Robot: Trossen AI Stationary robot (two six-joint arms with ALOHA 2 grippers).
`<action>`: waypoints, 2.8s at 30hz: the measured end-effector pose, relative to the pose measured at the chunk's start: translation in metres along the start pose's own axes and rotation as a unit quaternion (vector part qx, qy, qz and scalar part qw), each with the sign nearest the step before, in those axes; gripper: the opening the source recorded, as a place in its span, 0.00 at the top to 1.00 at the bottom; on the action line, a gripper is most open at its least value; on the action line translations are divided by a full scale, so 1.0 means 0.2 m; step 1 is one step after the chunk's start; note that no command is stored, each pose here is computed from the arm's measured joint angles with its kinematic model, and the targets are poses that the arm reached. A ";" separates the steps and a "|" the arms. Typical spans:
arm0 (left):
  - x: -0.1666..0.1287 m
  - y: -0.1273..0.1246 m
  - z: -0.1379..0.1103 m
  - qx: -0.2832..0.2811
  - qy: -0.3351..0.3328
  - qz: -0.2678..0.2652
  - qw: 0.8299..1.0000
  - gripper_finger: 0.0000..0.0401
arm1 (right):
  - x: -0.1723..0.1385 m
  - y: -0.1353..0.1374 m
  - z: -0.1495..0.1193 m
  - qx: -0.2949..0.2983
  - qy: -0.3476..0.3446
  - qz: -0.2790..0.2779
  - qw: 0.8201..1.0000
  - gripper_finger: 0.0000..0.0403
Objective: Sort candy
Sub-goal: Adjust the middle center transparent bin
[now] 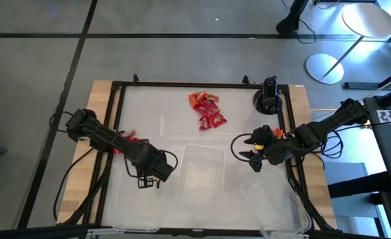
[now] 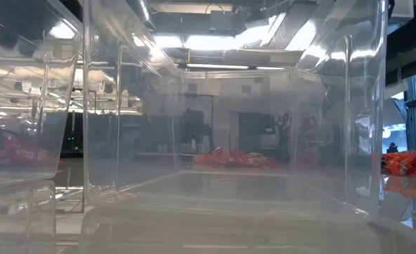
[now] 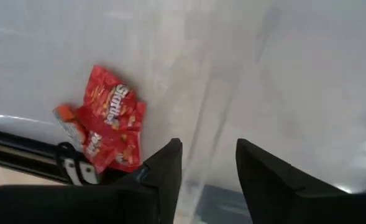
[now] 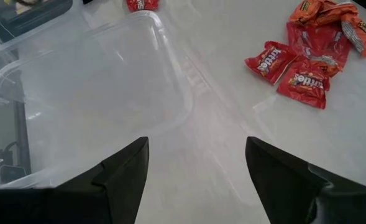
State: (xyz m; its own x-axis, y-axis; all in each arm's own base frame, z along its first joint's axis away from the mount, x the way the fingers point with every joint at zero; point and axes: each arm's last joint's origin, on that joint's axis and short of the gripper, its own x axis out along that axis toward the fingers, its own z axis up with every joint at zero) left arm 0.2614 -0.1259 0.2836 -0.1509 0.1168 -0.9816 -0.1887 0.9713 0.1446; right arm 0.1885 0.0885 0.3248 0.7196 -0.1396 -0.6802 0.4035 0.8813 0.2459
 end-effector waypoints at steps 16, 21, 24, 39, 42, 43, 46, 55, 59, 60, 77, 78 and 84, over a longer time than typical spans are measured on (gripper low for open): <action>-0.43 0.00 -0.07 -0.073 -0.313 -0.088 0.943 0.64 | 0.01 0.05 0.09 -0.057 -0.075 0.055 0.994 0.34; -0.54 -0.07 -0.10 -0.011 -0.438 -0.095 0.894 0.64 | 0.11 0.05 0.16 -0.076 -0.052 0.053 0.994 0.34; -0.59 -0.07 -0.13 0.011 -0.474 -0.092 0.875 0.64 | 0.21 0.08 0.22 -0.110 -0.022 0.046 0.993 0.34; -0.39 0.05 -0.21 0.072 -0.537 -0.134 0.830 0.64 | 0.57 0.12 0.48 -0.200 0.091 -0.028 0.975 0.34; -0.36 0.12 -0.28 0.064 -0.548 -0.151 0.820 0.64 | 0.64 0.11 0.48 -0.196 0.103 -0.032 0.975 0.34; -0.35 0.14 -0.30 0.061 -0.553 -0.156 0.816 0.64 | 0.67 0.10 0.48 -0.193 0.109 -0.032 0.975 0.34; -0.32 0.18 -0.35 0.062 -0.564 -0.162 0.807 0.64 | 0.77 0.10 0.48 -0.180 0.114 -0.030 0.977 0.34; -0.23 0.22 -0.41 0.081 -0.567 -0.199 0.795 0.64 | 0.95 0.09 0.44 -0.165 0.131 -0.037 0.977 0.34; -0.19 0.20 -0.41 0.089 -0.559 -0.198 0.800 0.64 | 0.99 0.09 0.41 -0.158 0.156 -0.029 0.975 0.36; -0.18 0.20 -0.41 0.090 -0.556 -0.197 0.802 0.64 | 1.00 0.09 0.40 -0.159 0.161 -0.031 0.974 0.38; -0.11 0.19 -0.40 0.074 -0.543 -0.201 0.812 0.64 | 0.97 0.26 0.33 -0.153 0.132 0.010 0.979 0.96; -0.11 0.19 -0.40 0.074 -0.543 -0.200 0.812 0.64 | 0.97 0.27 0.33 -0.154 0.129 0.014 0.980 0.96; -0.12 0.19 -0.39 0.070 -0.550 -0.203 0.807 0.64 | 0.96 0.32 0.33 -0.190 0.105 0.046 0.975 0.96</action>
State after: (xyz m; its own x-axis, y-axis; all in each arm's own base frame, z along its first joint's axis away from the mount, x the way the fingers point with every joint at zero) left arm 0.1822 -0.1081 0.3229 0.8632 -0.1785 -0.4722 0.1171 0.9807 -0.1567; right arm 0.3903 0.0884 0.2552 0.5949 0.0079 -0.8038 0.0754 0.9950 0.0656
